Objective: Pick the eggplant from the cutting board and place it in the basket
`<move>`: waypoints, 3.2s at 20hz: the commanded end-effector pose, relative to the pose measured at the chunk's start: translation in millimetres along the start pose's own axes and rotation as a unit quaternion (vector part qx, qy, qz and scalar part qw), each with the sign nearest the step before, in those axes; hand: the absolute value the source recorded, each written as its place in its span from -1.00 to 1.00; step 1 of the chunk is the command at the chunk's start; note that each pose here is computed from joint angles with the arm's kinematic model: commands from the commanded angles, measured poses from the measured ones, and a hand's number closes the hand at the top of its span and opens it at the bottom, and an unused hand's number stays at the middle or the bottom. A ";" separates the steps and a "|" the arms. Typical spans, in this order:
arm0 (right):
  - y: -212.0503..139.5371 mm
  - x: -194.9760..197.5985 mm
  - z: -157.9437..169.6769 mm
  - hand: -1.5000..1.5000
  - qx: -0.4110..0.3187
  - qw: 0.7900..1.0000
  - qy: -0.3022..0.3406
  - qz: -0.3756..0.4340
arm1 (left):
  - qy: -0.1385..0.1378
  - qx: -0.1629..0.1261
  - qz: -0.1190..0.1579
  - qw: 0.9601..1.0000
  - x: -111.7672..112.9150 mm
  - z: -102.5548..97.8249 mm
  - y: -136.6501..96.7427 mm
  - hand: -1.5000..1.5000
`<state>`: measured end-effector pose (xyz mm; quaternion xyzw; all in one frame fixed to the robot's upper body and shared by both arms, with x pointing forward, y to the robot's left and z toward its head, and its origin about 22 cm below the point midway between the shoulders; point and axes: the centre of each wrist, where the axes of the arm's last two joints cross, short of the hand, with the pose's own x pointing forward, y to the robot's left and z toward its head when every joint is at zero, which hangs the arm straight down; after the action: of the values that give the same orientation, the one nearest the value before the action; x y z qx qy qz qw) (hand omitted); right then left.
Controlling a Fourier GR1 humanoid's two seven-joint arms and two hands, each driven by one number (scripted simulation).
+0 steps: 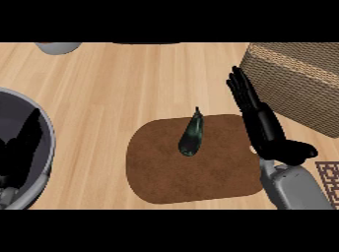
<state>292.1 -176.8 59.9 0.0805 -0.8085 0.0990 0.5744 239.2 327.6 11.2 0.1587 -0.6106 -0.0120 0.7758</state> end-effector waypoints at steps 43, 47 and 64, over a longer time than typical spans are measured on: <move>-24.5 194.6 -202.1 -1.00 0.246 0.766 0.403 0.436 | 0.150 -0.075 0.030 0.985 -44.4 34.8 -18.3 0.00; -26.8 195.7 -200.3 -1.00 0.260 0.773 0.399 0.419 | 0.154 -0.071 0.029 0.985 -51.2 40.1 -16.7 0.00; -5.0 107.9 -165.9 -1.00 0.246 0.784 0.412 0.393 | 0.148 -0.079 0.031 0.985 -46.8 50.0 -27.0 0.00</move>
<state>412.6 -143.0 238.8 -0.1420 -0.4196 0.5377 0.7174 209.5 321.8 18.1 0.1315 -0.5793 -0.0372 0.8036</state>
